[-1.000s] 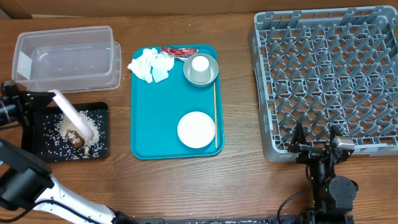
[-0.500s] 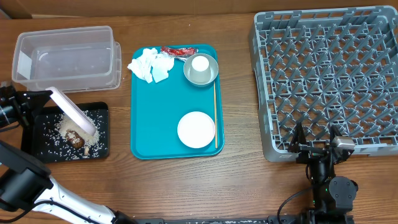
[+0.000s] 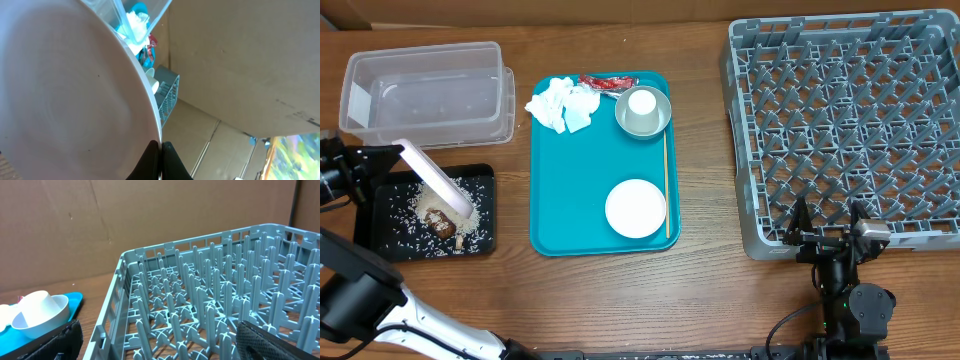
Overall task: Sort waste into correct bins and load items into the dishwasher
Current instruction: 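Tilt the plate to dump the rice onto the black tray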
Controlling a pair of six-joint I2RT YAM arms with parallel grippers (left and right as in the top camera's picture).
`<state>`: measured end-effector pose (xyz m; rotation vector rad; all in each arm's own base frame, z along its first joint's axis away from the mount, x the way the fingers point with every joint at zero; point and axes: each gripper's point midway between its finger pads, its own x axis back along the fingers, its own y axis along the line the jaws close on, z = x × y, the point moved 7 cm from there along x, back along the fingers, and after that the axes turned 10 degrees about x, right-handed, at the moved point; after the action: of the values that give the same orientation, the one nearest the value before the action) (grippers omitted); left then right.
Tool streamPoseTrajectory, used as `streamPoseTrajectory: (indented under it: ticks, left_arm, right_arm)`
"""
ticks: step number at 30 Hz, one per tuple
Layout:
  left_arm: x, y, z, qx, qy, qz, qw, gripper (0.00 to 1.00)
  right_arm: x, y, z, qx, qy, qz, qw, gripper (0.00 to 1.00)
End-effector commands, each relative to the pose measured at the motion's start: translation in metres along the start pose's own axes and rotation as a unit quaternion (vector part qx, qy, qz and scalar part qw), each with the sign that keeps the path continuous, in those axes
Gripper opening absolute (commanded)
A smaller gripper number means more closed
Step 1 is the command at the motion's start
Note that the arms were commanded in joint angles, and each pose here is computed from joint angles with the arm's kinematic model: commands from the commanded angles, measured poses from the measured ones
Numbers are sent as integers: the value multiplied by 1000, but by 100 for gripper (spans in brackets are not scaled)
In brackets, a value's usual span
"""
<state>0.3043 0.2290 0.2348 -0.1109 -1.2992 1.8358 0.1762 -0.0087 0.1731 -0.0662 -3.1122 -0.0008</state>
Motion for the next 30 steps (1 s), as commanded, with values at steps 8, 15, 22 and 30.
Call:
streamPoseTrajectory:
  ticks: [8, 15, 22, 30]
  left_arm:
    - [4, -13, 16, -14, -5, 13, 1000, 4]
    - [-2, -33, 45, -82, -8, -7, 997, 4]
    - [-1, -32, 38, -103, -26, -23, 994, 4]
    - [-1, -43, 52, -86, 2, 36, 996, 4]
  right_arm:
    - [0, 0, 2, 0, -2, -2, 1000, 100]
    - [0, 0, 2, 0, -2, -2, 1000, 100]
    - [0, 0, 2, 0, -2, -2, 1000, 100]
    - [0, 0, 2, 0, -2, -2, 1000, 100]
